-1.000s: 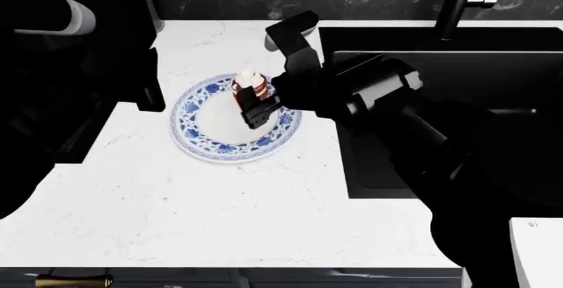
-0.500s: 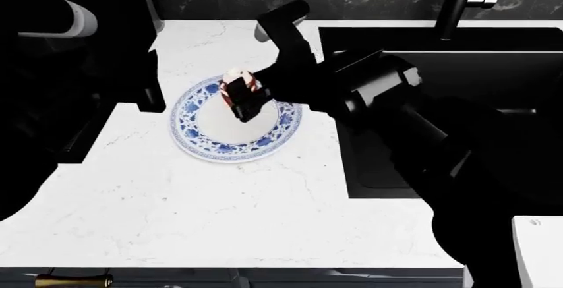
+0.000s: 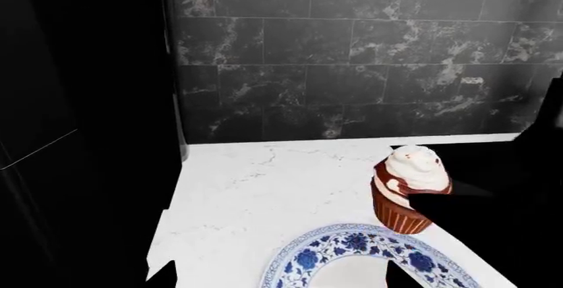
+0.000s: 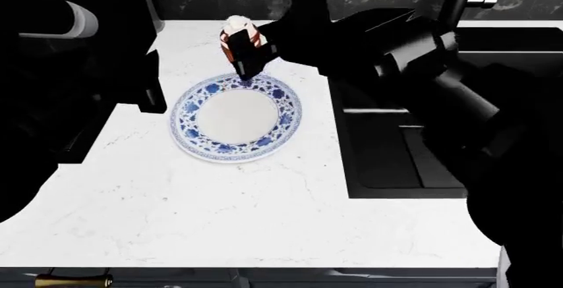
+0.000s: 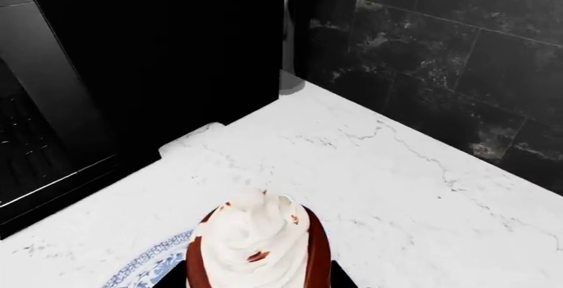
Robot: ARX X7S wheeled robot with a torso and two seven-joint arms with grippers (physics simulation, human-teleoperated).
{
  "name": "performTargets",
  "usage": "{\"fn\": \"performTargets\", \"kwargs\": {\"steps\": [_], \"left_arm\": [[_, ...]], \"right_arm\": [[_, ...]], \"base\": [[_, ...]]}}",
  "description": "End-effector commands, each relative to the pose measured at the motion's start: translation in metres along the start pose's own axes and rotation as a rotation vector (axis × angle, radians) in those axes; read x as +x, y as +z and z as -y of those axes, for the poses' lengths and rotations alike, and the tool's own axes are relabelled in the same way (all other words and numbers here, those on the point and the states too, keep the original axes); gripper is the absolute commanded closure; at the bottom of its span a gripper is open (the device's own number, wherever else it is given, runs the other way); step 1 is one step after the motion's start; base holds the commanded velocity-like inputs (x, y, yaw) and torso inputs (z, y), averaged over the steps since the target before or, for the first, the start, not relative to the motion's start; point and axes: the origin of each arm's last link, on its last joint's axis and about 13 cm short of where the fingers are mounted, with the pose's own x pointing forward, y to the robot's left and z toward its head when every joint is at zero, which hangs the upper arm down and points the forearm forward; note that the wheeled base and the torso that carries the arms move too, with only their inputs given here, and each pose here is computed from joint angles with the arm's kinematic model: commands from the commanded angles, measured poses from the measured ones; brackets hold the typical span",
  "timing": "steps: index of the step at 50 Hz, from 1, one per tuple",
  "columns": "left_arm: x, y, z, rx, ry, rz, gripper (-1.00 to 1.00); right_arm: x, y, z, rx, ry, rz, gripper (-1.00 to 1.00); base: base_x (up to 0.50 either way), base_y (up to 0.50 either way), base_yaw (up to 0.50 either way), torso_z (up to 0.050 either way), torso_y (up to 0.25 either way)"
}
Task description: Move the dessert items from the plate to the tray.
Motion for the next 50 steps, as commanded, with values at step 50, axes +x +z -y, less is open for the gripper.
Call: {"fn": "performTargets", "kwargs": {"steps": [50], "left_arm": [[-0.003, 0.015, 0.007, 0.035, -0.030, 0.042, -1.00]], "right_arm": [[-0.137, -0.011, -0.011, -0.012, -0.275, 0.179, 1.00]], "base": [[-0.27, -0.17, 0.00, 0.000, 0.000]]}}
